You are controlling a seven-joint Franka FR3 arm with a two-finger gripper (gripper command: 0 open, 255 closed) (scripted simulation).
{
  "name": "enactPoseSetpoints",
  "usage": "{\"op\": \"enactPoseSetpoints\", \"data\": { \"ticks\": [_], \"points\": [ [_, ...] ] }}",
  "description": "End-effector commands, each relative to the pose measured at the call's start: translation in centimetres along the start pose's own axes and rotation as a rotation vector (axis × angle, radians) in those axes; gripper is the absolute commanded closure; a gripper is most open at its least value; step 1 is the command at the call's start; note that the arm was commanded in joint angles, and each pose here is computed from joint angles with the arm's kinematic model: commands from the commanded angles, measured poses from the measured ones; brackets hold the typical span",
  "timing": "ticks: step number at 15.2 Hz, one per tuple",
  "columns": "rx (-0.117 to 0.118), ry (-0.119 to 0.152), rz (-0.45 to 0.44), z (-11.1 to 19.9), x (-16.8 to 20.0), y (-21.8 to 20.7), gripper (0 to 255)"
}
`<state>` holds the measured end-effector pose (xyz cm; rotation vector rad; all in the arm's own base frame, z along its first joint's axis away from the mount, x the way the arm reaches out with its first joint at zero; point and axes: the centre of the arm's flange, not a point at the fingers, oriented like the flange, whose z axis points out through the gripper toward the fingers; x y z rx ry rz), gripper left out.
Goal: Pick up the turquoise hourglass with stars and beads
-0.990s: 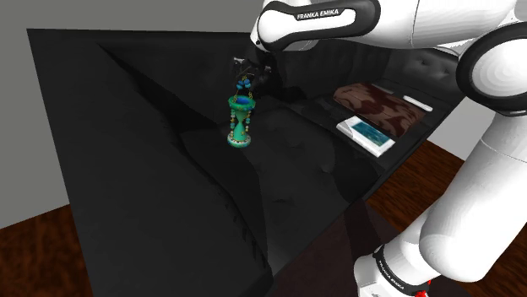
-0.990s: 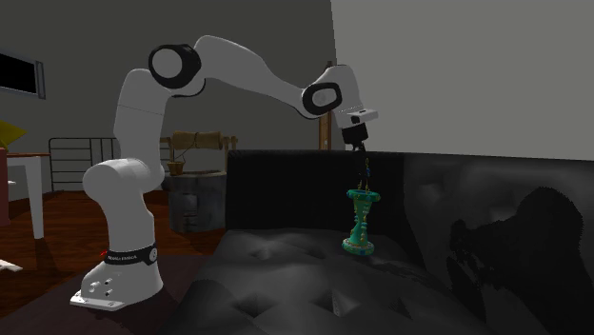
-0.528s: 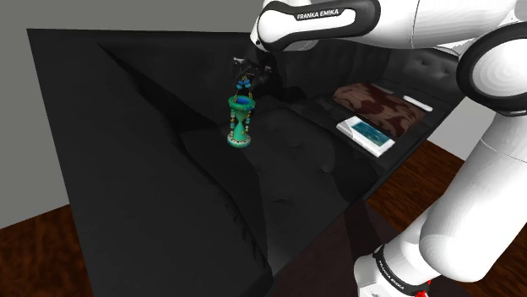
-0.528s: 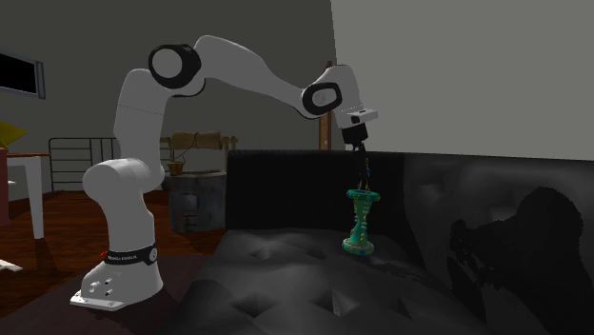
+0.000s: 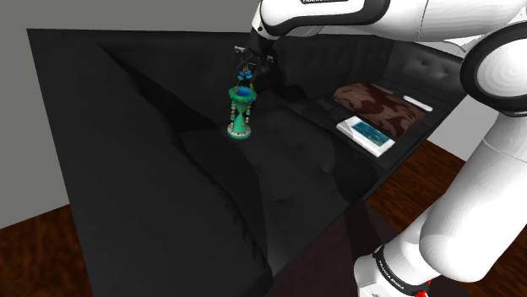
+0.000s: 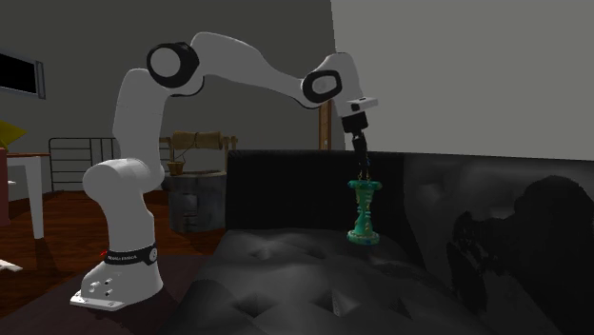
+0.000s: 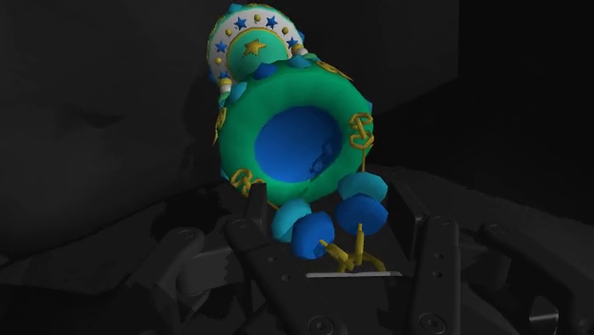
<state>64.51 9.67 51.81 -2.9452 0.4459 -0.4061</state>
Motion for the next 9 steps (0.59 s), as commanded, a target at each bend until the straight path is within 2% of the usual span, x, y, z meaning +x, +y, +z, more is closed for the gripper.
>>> {"op": "enactPoseSetpoints", "data": {
  "ticks": [1,7,9],
  "points": [
    [0.000,0.001,0.000,-1.1,0.3,-0.1,255],
    [0.000,0.001,0.000,-4.1,1.1,-0.7,255],
    [0.000,0.001,0.000,-4.2,1.1,-0.7,255]
  ]
}}
